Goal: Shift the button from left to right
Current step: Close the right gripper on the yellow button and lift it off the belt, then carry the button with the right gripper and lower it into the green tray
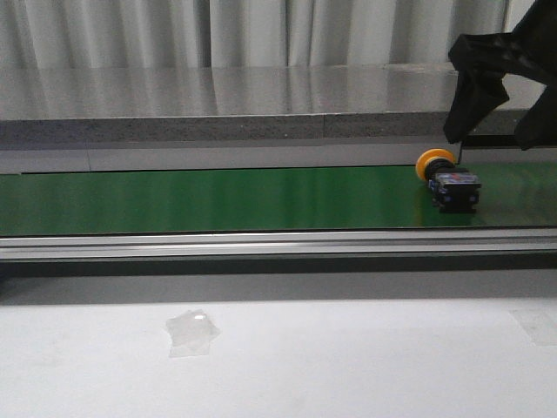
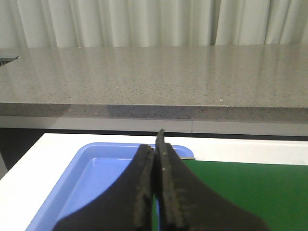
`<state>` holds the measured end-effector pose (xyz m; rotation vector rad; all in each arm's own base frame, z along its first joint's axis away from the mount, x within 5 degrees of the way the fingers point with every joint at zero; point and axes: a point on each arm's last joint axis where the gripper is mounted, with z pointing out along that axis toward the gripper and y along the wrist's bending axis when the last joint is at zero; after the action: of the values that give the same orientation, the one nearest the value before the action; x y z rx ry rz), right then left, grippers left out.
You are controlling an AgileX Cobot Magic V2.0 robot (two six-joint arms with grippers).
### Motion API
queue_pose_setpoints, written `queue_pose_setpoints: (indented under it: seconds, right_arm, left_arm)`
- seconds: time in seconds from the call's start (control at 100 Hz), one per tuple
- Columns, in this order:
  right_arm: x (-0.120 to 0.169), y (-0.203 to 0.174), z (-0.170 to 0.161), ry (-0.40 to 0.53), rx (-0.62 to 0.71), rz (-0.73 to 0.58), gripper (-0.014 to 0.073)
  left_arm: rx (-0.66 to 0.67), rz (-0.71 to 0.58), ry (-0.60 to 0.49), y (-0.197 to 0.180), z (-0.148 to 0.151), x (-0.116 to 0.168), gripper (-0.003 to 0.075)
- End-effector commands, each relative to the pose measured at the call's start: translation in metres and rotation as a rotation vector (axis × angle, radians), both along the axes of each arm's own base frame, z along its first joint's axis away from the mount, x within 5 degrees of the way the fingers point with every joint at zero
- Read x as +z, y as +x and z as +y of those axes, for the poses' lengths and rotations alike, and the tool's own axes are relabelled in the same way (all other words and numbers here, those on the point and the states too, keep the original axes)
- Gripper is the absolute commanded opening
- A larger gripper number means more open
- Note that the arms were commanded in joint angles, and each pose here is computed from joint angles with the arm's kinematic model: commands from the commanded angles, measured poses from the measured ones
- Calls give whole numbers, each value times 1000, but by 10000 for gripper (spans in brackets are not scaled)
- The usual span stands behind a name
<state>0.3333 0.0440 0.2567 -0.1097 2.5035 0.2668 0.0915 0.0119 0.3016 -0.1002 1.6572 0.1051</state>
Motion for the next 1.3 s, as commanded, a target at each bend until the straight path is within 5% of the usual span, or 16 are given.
queue_pose_setpoints:
  seconds: [0.0, 0.41, 0.6, 0.7, 1.01, 1.29]
  right_arm:
    - [19, 6, 1, 7, -4, -100, 584]
    - [-18, 18, 2, -10, 9, 18, 569]
    - [-16, 17, 3, -6, 24, 50, 198]
    - [-8, 19, 4, -1, 36, 62, 81]
    - [47, 30, 1, -56, 92, 1, 71]
    - [88, 40, -66, -121, -64, -89, 71]
  left_arm:
    - [0, -107, 4, 0, 0, 17, -20]
    - [0, -107, 4, 0, 0, 17, -20]
    - [0, -107, 4, 0, 0, 17, -20]
    - [0, -107, 4, 0, 0, 17, -20]
    - [0, -107, 4, 0, 0, 17, -20]
    - [0, -107, 4, 0, 0, 17, -20]
